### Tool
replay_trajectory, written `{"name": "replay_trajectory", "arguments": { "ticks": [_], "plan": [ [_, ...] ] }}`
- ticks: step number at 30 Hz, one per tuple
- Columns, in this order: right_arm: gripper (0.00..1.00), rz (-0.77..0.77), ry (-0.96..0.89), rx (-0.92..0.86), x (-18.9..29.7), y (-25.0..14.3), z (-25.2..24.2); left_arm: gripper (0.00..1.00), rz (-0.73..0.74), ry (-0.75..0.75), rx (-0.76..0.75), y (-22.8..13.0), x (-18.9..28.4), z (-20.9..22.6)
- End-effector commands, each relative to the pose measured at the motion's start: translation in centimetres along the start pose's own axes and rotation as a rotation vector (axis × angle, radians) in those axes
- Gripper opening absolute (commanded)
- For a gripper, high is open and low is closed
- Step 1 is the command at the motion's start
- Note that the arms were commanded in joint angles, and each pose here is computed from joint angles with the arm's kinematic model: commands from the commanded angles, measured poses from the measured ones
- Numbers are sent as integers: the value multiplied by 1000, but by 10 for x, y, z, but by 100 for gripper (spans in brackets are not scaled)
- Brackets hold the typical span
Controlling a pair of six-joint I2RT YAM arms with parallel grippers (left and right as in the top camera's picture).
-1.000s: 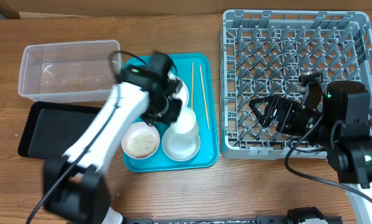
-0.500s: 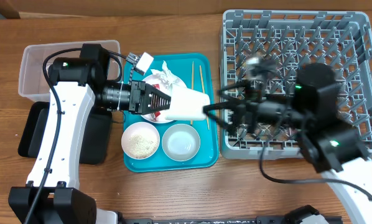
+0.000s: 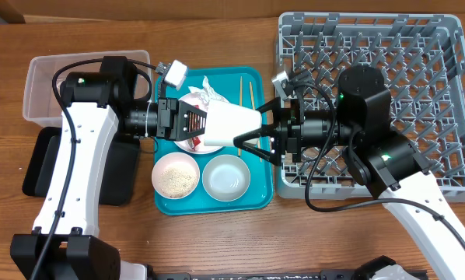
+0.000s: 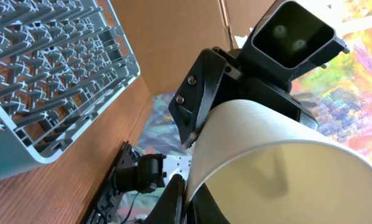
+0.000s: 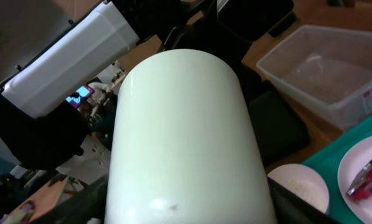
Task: Sort waste into correct bins and load items into the dishwasher
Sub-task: 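Hand the white cup from the left gripper to the right gripper, then place the white cup into the gray dish rack with the right gripper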
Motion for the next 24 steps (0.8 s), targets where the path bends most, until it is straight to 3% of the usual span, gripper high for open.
{"name": "replay_trajectory", "arguments": {
  "ticks": [1,4,6,7,8,9,13,18,20,24],
  "plan": [
    [63,32,98,42,1,-1,24,5,7,-3,-32,1,-2,1],
    [62,21,86,40,4,2,21,14,5,-5,-33,1,-2,1],
    [61,0,61,35,12,6,15,28,12,8,-31,0,-2,3],
    [61,-6,53,33,15,7,13,41,17,16,-31,-1,-2,4],
    [60,-27,22,19,23,11,7,87,29,40,-24,-3,-2,7],
    [59,-44,-12,3,30,13,1,100,36,56,-15,-4,-2,10],
    [60,-143,-271,-114,66,15,-35,100,82,160,30,-11,1,25],
    [61,-290,-799,-353,129,-5,-94,100,125,252,36,-18,5,39],
    [60,-290,-1025,-523,153,-36,-114,100,127,258,31,-18,5,40],
    [60,-187,-1210,-758,167,-87,-127,100,122,261,12,-15,5,41]
  ]
}}
Point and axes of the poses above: each gripper's point midway between its finger pads, its own x axis back along the fingers, its own z axis along the line the jaws close on, y = z × x, the point moved 2 cm from there along x, back along the fingers, and after that the axes turned 4 degrees about -x, right-handed, at the moved point
